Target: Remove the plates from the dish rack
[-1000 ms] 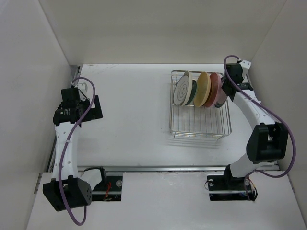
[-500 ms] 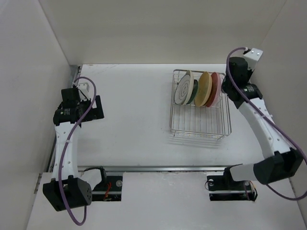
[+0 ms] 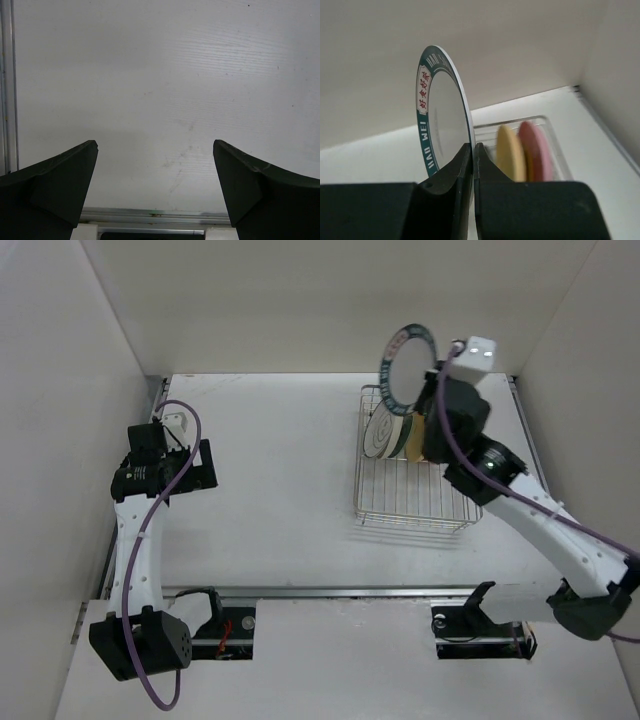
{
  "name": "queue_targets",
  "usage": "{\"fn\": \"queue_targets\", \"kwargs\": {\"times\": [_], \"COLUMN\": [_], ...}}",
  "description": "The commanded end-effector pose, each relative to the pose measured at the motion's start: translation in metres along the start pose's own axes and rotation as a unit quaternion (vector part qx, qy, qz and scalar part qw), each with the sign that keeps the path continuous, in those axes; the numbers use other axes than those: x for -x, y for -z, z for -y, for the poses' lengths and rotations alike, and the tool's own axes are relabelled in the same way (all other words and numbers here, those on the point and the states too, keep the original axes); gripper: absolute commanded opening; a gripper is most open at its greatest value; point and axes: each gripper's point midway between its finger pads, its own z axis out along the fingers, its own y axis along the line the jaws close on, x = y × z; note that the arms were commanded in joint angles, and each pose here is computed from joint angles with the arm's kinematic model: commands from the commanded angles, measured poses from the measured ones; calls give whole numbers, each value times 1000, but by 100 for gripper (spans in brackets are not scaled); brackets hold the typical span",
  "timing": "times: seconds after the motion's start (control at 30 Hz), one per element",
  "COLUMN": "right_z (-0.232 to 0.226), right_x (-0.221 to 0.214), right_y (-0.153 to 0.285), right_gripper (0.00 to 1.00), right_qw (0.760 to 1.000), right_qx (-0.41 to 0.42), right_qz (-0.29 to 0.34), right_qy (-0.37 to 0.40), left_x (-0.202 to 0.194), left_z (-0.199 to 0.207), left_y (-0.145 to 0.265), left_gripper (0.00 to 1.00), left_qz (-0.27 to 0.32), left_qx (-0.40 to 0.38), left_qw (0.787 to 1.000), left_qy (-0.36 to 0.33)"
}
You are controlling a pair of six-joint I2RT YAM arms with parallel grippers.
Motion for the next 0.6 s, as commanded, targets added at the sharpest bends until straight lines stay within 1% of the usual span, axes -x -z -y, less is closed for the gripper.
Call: {"fn": "queue_targets", "kwargs": {"times": [0.0,0.03,0.1,0.13,0.17,0.2,0.23,0.27,0.3,0.33,0.37,0.4,0.43,0.47,0.5,0.53,0.57], "right_z": [-94,-128,-161,-180,-196,-216,-234,-242,-249,-260,-265,-268,-273,-278,-281,-284,-291], "right_x": [-50,-58,-79,-108,-117,-133,-156,-174,-188,-193,-220,-231,-238,-255,-266,-278,-279], "right_y": [12,23,36,38,44,60,63,70,76,85,87,90,97,101,106,120,121], "right_gripper": [0,0,0,0,0,0,0,0,0,0,0,0,0,0,3,5,5], "right_qw": [986,968,943,932,918,887,870,854,838,817,806,799,783,771,757,727,720], "right_qx": [157,240,315,340,371,428,452,469,487,513,514,516,534,540,553,577,584], "right_qz": [-47,-64,-94,-125,-140,-170,-197,-224,-245,-263,-292,-309,-319,-338,-349,-371,-376], "right_qy": [-11,-35,-43,-29,-29,-21,-8,4,11,7,15,11,9,7,7,6,-1], "left_x": [0,0,0,0,0,0,0,0,0,0,1,1,1,1,1,1,1], "left_z": [-1,-2,-4,-6,-6,-6,-6,-6,-6,-6,-6,-6,-6,-6,-6,-6,-6], "left_y": [3,3,3,3,3,3,3,3,3,3,5,5,5,5,5,5,5], "left_gripper": [100,100,100,100,100,100,100,100,100,100,100,100,100,100,100,100,100], "left_qz": [5,5,5,5,5,5,5,5,5,5,10,10,10,10,10,10,10], "left_qx": [0,4,10,15,15,15,15,15,15,15,15,15,15,15,15,15,15], "left_qw": [1000,1000,1000,1000,1000,1000,1000,1000,1000,1000,1000,1000,1000,1000,1000,1000,1000], "left_qy": [-5,-5,-5,-5,-5,-5,-5,-5,-5,-5,-6,-6,-6,-6,-6,-6,-6]}}
